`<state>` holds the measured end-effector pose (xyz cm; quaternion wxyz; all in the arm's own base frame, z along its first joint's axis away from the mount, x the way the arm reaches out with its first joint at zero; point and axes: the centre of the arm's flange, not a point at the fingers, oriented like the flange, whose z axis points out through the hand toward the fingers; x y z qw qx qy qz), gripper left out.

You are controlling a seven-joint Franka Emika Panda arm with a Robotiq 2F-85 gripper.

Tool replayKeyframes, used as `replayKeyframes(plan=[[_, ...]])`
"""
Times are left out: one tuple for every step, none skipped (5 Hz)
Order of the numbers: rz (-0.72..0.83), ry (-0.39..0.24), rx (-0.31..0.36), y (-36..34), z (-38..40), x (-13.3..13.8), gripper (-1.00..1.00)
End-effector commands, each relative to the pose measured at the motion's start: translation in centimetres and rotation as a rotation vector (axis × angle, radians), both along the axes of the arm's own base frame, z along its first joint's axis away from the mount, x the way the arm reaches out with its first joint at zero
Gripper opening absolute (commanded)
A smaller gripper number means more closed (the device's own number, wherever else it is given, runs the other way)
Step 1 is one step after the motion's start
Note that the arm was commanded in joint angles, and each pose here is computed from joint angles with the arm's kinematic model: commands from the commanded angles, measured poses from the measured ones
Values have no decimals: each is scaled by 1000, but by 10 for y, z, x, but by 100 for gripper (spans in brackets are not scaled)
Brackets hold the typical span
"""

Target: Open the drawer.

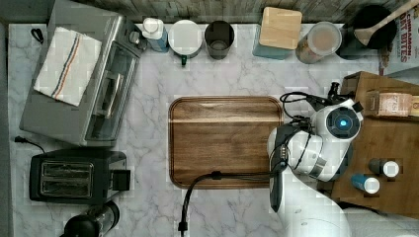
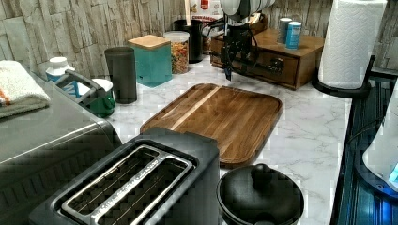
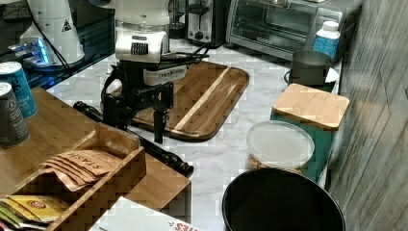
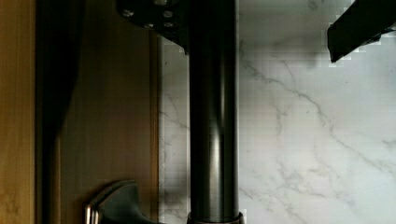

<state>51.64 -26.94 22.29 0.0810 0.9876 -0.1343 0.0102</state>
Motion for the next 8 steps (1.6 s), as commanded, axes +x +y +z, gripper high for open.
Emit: replayKeyframes(plan=[[91, -98, 173, 71, 65, 33, 100], [105, -97, 170, 105, 69, 38, 100], [111, -127, 159, 148, 62, 32, 100], [66, -144, 134, 187, 49, 37, 100], [58, -136, 175, 214, 48, 44, 100], [81, -131, 213, 247, 51, 47, 100], [94, -150, 212, 276, 51, 49, 100], [99, -160, 219, 295, 47, 52, 100]])
